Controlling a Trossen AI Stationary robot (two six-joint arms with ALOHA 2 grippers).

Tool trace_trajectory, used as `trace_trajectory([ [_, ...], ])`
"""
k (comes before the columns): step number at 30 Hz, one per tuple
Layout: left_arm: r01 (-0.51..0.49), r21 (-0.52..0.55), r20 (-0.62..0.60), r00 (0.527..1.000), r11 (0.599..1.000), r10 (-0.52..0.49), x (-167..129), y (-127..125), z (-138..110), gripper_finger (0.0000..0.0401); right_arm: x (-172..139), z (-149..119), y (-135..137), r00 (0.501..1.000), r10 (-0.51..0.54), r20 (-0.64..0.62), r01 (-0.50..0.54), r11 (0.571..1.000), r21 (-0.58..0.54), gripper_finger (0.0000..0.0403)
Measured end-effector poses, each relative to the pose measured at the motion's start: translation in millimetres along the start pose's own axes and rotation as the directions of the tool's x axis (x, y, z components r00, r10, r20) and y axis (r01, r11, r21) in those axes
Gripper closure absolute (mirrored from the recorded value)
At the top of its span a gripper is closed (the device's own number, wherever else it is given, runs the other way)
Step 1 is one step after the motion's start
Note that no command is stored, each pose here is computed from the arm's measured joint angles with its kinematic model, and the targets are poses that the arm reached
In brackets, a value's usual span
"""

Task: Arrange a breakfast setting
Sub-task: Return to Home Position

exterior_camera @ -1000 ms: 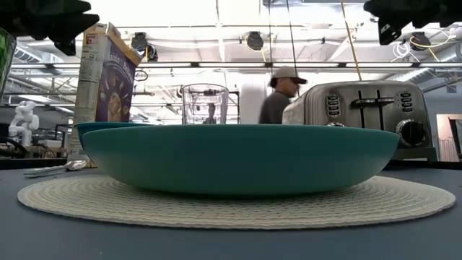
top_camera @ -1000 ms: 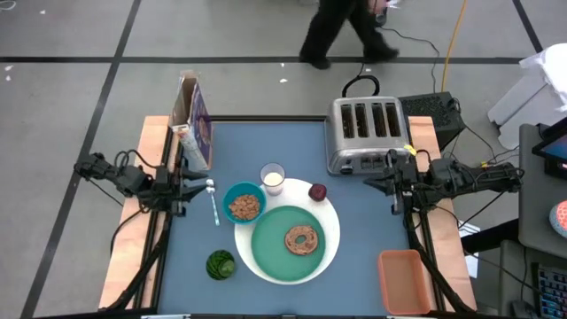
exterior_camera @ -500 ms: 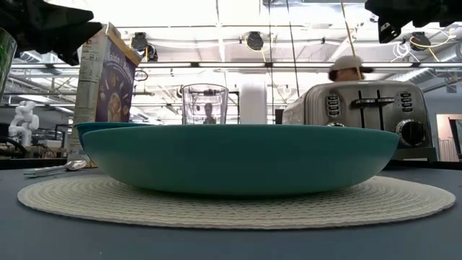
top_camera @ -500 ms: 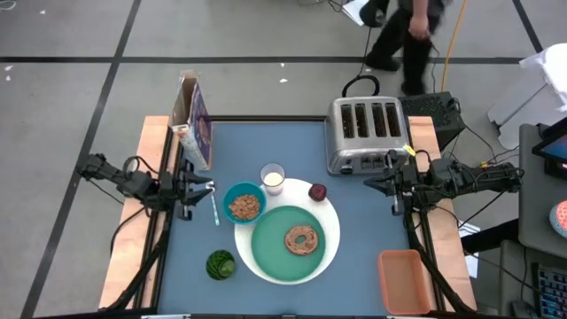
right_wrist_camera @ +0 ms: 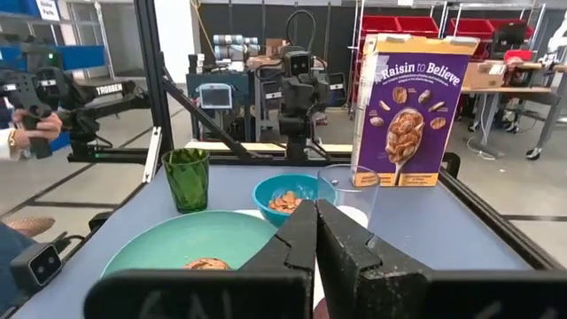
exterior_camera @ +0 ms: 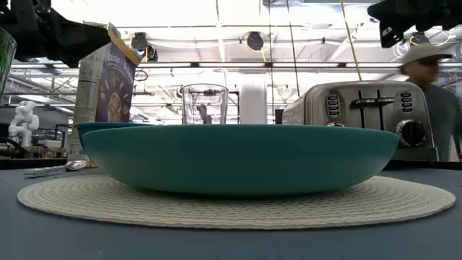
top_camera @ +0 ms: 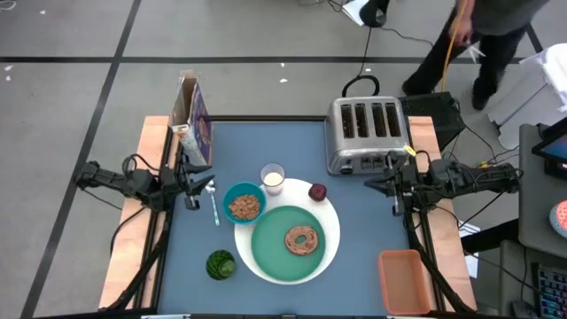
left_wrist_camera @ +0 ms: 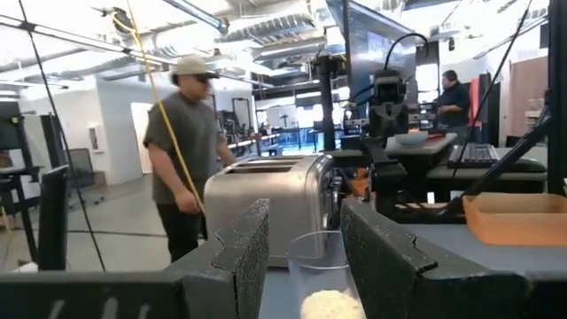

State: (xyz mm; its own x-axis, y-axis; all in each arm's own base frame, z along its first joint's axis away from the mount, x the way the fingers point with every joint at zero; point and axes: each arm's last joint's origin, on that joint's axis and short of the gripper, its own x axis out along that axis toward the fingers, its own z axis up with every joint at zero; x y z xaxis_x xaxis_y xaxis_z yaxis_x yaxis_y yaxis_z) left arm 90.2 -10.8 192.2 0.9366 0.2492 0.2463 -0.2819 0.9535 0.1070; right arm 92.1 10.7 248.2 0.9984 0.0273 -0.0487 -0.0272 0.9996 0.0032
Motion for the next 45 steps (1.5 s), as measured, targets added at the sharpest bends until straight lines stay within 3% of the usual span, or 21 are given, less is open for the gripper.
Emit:
trace_trajectory([
  [14, 0.013, -0.008, -0.026, 1.0, 1.0, -0.014, 1, 0, -3, 0.0254, -2, -48, -1, 0.993, -0.001, 0.121, -0.002, 1.0, 0.022, 0.0403],
  [26, 0.018, -0.023, -0.041, 0.999, 1.0, -0.019, 1, 0, -5, 0.0254, 7, -75, 0, 0.997, -0.005, 0.071, 0.002, 0.999, 0.039, 0.0403],
  [31, 0.018, -0.021, -0.041, 0.999, 1.0, -0.019, 1, 0, -5, 0.0254, 7, -69, 0, 0.987, -0.008, 0.158, 0.005, 1.0, 0.018, 0.0403],
  [45, 0.026, -0.007, -0.077, 0.997, 1.0, -0.026, 0, -1, -9, 0.0254, 7, -75, -1, 0.994, -0.033, 0.105, 0.031, 0.999, 0.022, 0.0403],
])
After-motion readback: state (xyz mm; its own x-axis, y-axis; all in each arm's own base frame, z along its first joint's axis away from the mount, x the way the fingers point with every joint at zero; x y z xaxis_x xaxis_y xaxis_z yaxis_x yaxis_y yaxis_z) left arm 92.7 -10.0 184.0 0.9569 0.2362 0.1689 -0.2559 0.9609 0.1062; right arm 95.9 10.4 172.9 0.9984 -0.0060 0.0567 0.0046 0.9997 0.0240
